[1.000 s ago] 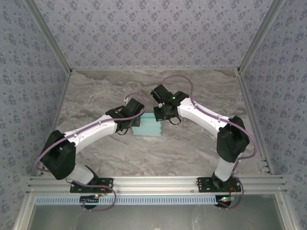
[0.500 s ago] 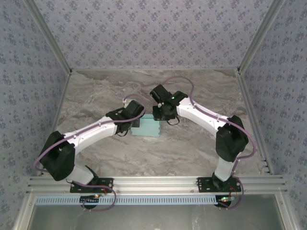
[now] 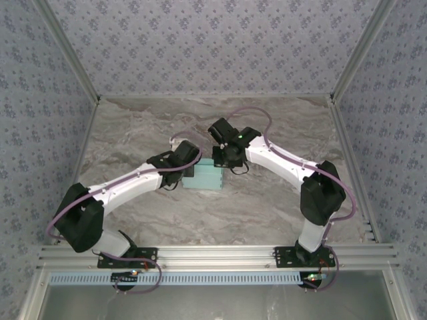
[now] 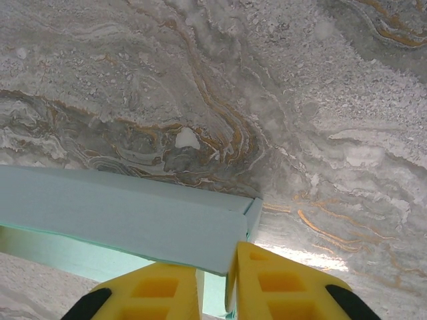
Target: Fold the paper box
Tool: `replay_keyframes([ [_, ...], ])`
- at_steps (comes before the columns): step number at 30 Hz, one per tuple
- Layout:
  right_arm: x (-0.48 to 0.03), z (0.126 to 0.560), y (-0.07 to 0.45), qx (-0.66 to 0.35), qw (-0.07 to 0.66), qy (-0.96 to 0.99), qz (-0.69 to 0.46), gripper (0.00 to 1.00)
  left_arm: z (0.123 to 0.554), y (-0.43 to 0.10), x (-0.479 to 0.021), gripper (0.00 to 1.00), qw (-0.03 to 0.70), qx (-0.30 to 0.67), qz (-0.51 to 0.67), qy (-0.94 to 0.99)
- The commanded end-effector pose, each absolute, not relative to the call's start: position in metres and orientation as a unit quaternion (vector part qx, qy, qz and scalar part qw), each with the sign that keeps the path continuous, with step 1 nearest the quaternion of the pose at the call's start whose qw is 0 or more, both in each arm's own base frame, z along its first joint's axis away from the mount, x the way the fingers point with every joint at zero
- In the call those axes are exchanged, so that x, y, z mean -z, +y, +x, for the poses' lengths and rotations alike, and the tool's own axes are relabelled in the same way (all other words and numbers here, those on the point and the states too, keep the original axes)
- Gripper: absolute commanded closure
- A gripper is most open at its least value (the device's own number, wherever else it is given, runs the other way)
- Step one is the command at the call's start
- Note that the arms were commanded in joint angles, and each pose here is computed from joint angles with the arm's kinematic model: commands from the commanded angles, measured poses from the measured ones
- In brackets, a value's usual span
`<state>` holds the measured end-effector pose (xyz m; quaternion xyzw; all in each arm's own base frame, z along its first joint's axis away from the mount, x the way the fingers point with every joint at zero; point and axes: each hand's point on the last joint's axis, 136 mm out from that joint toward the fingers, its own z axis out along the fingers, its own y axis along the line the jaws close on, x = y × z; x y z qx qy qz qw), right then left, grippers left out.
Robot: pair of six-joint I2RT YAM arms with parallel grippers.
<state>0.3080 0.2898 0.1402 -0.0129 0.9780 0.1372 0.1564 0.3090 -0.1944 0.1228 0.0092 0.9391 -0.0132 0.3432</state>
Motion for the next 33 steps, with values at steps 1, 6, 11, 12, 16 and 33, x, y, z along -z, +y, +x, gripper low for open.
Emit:
replay_keyframes([
  [1, -0.154, 0.306, 0.315, -0.203, 0.155, 0.967, -0.002, 0.83, 0.305, -0.219, -0.129, 0.94, 0.346, 0.069, 0.015, 0.936],
  [6, -0.152, 0.307, 0.314, -0.198, 0.157, 0.967, -0.004, 0.84, 0.305, -0.22, -0.127, 0.94, 0.345, 0.075, 0.011, 0.936],
  [11, -0.144, 0.301, 0.308, -0.181, 0.154, 0.971, -0.016, 0.83, 0.305, -0.217, -0.125, 0.94, 0.347, 0.071, 0.007, 0.935],
  [12, -0.142, 0.3, 0.307, -0.178, 0.153, 0.972, -0.019, 0.82, 0.304, -0.215, -0.125, 0.94, 0.349, 0.068, 0.006, 0.935],
  [16, -0.139, 0.296, 0.296, -0.154, 0.162, 0.974, -0.024, 0.77, 0.304, -0.211, -0.121, 0.93, 0.363, 0.06, 0.009, 0.93],
  [33, -0.185, 0.273, 0.278, -0.196, 0.367, 0.841, -0.345, 0.46, 0.308, -0.22, -0.112, 0.91, 0.41, 0.038, 0.06, 0.909],
])
